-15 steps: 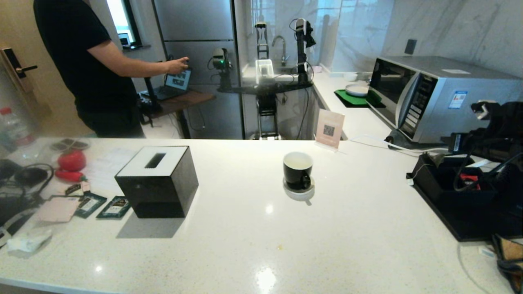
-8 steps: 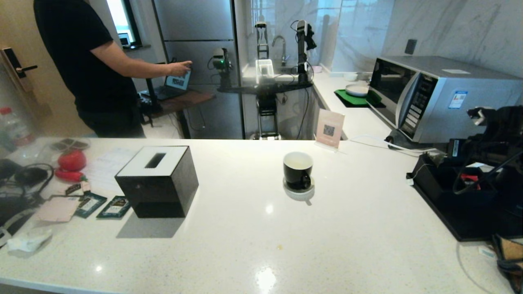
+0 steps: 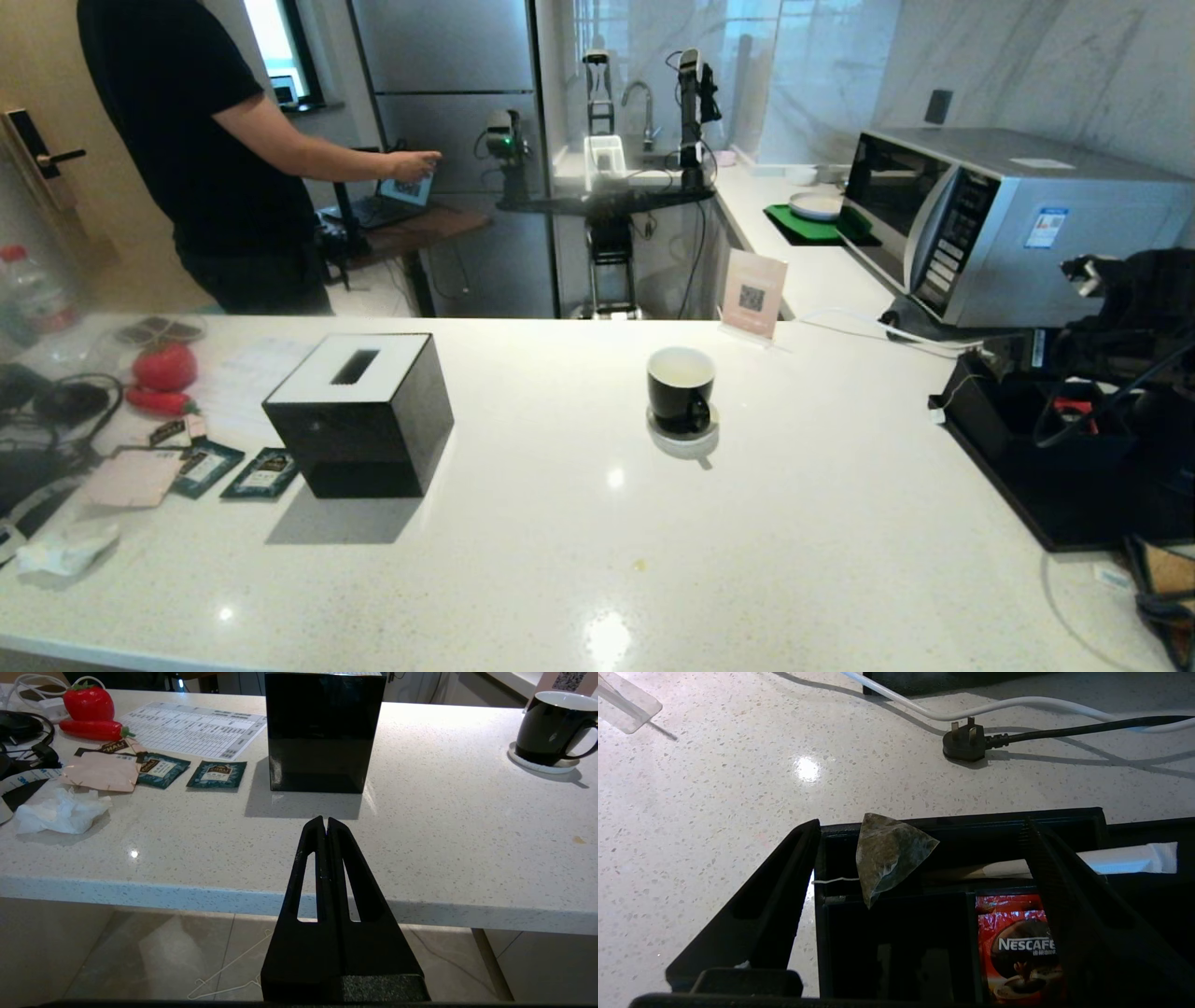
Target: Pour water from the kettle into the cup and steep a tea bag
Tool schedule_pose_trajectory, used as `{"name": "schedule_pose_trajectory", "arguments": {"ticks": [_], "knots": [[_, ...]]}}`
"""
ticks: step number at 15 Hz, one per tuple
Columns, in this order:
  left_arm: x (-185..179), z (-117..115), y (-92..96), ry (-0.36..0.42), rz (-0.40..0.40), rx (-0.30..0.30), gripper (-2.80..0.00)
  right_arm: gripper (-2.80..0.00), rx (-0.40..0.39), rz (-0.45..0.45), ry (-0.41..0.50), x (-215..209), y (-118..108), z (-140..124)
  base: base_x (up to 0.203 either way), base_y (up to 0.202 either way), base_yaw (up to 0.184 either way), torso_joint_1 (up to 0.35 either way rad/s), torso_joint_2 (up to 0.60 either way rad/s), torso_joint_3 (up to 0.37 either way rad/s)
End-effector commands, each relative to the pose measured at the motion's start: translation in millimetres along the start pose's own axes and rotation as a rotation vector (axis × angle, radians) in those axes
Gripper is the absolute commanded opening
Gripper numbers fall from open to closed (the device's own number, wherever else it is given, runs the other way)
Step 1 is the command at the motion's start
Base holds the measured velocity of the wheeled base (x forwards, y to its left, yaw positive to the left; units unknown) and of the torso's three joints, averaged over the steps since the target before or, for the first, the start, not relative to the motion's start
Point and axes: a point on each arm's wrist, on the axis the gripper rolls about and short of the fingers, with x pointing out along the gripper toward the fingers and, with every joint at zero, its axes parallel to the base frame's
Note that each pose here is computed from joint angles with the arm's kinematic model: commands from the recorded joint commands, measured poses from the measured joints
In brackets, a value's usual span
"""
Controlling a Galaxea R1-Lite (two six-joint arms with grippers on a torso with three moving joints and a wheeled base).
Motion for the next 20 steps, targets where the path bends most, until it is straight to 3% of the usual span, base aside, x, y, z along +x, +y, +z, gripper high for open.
{"name": "schedule_pose_trajectory", "arguments": {"ticks": [1, 4, 7, 20], "knots": [[0, 0, 0.0, 0.0, 0.0, -0.001, -2.8, 0.0, 0.0, -0.001, 0.02, 12, -1, -9, 0.0, 0.0, 0.0, 0.0, 0.0, 0.0], [0, 0, 0.0, 0.0, 0.0, -0.001, -2.8, 0.0, 0.002, -0.005, 0.04, 27, -2, -19, 0.0, 0.0, 0.0, 0.0, 0.0, 0.0], [0, 0, 0.0, 0.0, 0.0, -0.001, -2.8, 0.0, -0.006, -0.007, 0.001, 35, -2, -21, 0.0, 0.0, 0.0, 0.0, 0.0, 0.0], [0, 0, 0.0, 0.0, 0.0, -0.001, -2.8, 0.0, -0.006, 0.004, -0.001, 26, 3, -18, 0.0, 0.0, 0.0, 0.0, 0.0, 0.0]]}}
